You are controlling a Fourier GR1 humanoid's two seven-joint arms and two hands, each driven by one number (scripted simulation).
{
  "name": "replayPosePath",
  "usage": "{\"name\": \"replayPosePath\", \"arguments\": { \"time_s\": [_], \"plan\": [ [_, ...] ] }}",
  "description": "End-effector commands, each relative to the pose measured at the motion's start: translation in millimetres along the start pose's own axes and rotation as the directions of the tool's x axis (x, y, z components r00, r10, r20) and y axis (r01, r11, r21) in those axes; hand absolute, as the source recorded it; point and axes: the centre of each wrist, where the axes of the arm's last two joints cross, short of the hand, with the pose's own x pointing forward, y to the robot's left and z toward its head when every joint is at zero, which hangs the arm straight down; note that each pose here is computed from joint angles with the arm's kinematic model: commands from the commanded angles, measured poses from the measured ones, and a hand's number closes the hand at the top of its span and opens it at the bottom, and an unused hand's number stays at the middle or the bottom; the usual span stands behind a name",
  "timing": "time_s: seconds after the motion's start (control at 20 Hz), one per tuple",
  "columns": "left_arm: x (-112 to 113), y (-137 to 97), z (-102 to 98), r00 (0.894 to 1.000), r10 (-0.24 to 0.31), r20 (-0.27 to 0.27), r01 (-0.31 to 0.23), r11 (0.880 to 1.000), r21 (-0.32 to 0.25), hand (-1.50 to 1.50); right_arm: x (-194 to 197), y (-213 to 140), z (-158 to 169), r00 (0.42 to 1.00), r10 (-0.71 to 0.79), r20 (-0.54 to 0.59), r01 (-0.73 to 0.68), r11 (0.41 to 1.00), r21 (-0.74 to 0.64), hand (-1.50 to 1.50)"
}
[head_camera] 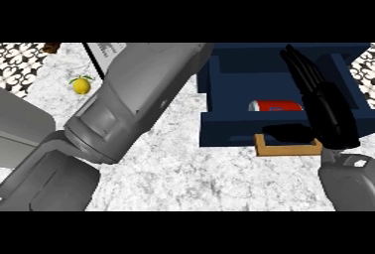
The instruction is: Pick up the can, place it into the drawer and close the drawer
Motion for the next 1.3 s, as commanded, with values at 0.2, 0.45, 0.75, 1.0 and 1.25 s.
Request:
{"name": "replayPosePath", "arguments": {
  "time_s": [0.2,0.45,0.75,1.0,1.25],
  "plan": [
    [15,-1,0,0.999,0.041,-0.018,-0.041,0.999,-0.012,-1.50,-18,55,-40,0.989,0.150,0.003,-0.150,0.988,0.025,-1.50],
    [7,21,-7,1.000,0.007,0.005,-0.007,1.000,0.006,-1.50,-26,86,-61,0.976,0.216,-0.004,-0.215,0.976,0.031,-1.50],
    [-2,53,-17,1.000,-0.006,-0.016,0.006,1.000,0.022,-1.50,-29,96,-91,0.965,0.257,-0.057,-0.260,0.963,-0.072,-1.50],
    [-10,73,-18,1.000,-0.001,-0.028,0.001,1.000,0.018,-1.50,-46,100,-99,0.954,0.288,-0.087,-0.298,0.943,-0.150,-1.50],
    [-7,80,-15,1.000,-0.002,-0.026,0.002,1.000,0.019,-1.50,-28,94,-130,0.949,0.306,-0.081,-0.316,0.933,-0.170,-1.50]
  ]
}}
